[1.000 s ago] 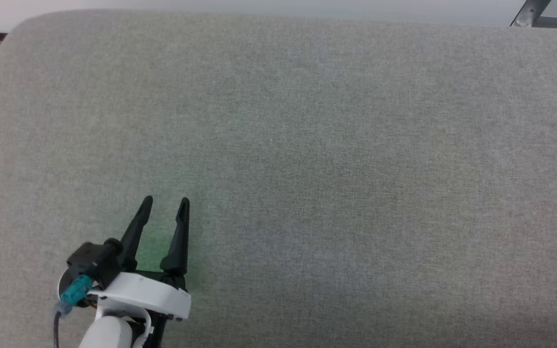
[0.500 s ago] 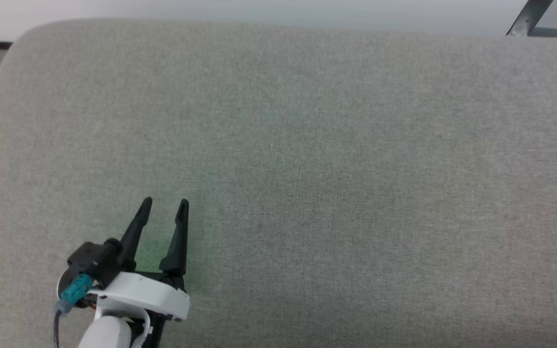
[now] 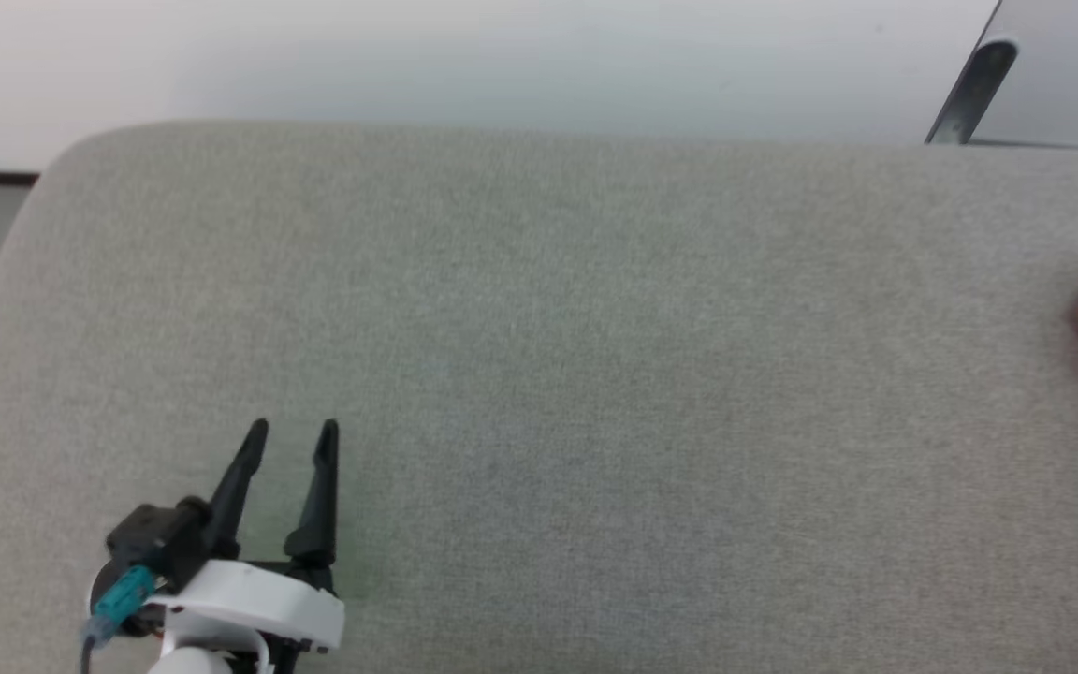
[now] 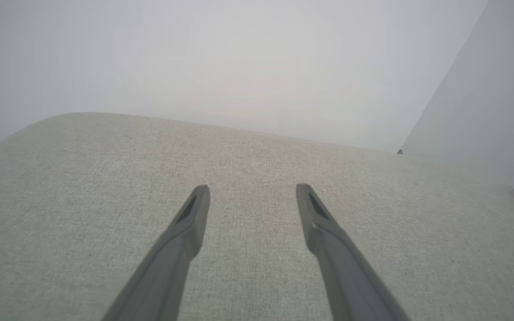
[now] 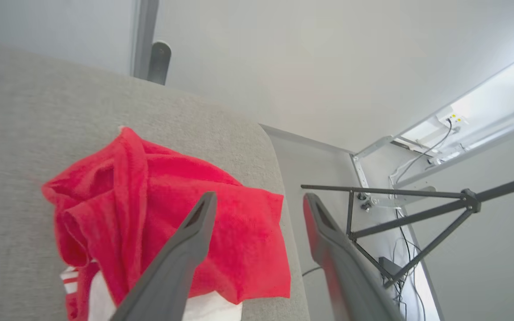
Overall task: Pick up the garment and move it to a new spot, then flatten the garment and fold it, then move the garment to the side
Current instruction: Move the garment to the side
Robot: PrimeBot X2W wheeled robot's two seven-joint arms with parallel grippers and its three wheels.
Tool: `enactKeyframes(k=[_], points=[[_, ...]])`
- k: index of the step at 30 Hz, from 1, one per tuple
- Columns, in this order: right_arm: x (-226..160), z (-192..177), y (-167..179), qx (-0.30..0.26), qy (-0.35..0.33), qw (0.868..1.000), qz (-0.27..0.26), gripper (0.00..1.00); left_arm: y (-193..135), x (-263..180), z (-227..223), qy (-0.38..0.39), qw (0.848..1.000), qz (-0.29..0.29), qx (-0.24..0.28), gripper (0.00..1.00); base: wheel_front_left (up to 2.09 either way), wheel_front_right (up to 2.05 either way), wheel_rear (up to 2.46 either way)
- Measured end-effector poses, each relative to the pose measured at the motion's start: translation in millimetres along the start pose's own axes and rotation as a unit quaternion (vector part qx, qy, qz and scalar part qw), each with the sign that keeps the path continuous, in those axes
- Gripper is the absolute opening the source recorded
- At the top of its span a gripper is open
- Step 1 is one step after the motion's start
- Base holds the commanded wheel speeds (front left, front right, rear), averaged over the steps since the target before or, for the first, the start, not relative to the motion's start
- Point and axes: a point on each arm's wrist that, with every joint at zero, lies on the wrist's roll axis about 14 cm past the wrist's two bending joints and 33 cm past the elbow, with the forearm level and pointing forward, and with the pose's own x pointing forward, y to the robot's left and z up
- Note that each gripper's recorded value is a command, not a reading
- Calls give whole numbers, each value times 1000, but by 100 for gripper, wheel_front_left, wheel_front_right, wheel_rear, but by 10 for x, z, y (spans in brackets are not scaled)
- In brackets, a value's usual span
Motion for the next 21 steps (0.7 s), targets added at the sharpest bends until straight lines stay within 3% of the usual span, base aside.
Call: enactKeyframes(k=[5, 13, 21], points=[[-235, 210, 227, 17, -89, 996, 28, 100, 28, -82, 156, -24, 1000, 8, -2, 100, 0, 0, 0], [-801, 391, 690, 66, -218, 971, 77, 100, 70, -261, 312, -47, 999, 15, 6, 100, 0, 0, 0], [-1232, 282, 920, 108, -272, 951, 102, 100, 114, -400, 454, -67, 997, 18, 19, 100, 0, 0, 0]])
